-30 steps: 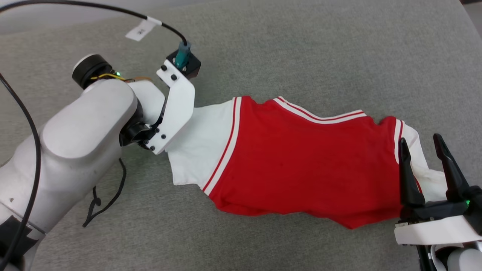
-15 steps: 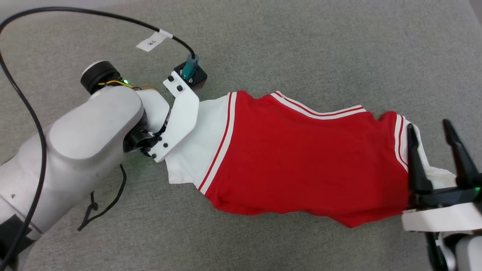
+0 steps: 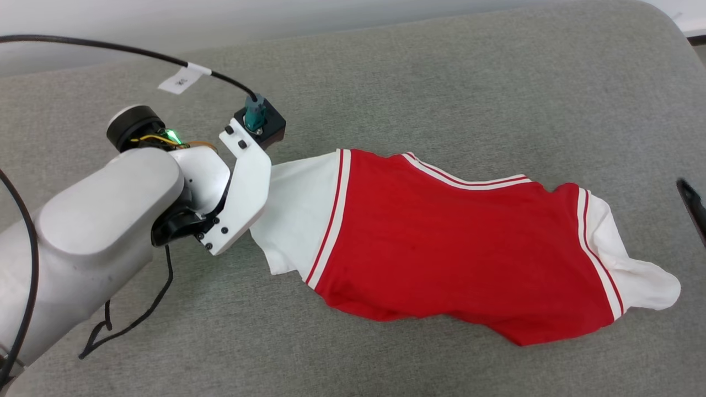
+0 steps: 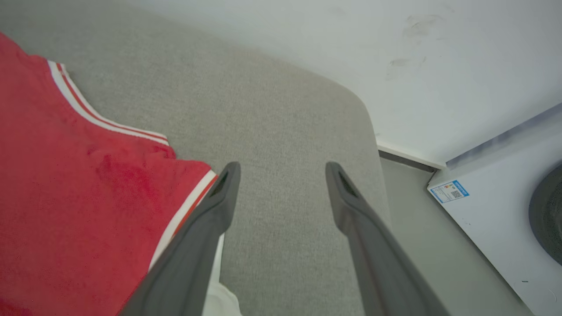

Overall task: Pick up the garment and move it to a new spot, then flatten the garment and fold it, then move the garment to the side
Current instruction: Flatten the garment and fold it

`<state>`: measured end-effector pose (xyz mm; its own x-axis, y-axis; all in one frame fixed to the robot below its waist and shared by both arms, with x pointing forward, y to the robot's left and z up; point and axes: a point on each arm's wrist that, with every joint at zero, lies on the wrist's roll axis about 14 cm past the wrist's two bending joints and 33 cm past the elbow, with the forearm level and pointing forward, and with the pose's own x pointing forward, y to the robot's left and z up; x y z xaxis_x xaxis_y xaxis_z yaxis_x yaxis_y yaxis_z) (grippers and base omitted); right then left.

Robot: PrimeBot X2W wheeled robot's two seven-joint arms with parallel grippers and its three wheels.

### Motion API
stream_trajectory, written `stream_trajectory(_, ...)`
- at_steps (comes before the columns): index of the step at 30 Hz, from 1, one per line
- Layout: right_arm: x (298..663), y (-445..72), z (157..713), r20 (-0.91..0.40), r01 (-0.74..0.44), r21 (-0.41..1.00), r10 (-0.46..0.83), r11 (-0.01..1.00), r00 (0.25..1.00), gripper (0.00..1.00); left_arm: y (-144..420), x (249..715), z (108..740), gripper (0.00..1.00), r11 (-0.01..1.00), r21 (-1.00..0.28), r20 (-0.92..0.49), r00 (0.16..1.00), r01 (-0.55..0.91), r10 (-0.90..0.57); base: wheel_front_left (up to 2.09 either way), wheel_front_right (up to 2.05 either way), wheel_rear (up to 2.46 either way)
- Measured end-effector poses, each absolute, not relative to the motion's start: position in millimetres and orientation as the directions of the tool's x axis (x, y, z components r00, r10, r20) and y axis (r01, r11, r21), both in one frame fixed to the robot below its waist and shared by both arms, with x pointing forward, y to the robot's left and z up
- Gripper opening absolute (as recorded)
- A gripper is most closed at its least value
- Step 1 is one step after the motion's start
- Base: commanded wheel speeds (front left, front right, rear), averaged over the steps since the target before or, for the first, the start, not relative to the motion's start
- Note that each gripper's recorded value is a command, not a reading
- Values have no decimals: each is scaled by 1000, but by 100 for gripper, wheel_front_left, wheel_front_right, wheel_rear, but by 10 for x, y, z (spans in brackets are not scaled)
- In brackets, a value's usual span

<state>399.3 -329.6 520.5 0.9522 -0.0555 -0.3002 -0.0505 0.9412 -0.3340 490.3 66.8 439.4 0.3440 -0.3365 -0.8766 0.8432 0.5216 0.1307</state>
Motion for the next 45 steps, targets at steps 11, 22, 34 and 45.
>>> stream_trajectory(11,3483,-3466,4417,-895,-294,-214,-66,932,442,100,657,4860,4306,0,510,113,-865,337,853,-372,0,0,0)
stream_trajectory(22,3451,-3157,3646,-969,-338,-90,-4,937,247,100,694,5007,4175,0,520,103,-860,339,848,-382,0,0,0)
stream_trajectory(34,3613,-3188,3728,-916,-308,-105,28,946,399,0,705,4926,4159,0,541,91,-842,355,836,-406,0,0,0)
stream_trajectory(45,3947,-3295,4975,-661,-272,-235,52,933,749,0,668,4866,4884,0,589,171,-674,530,790,-514,0,0,0)
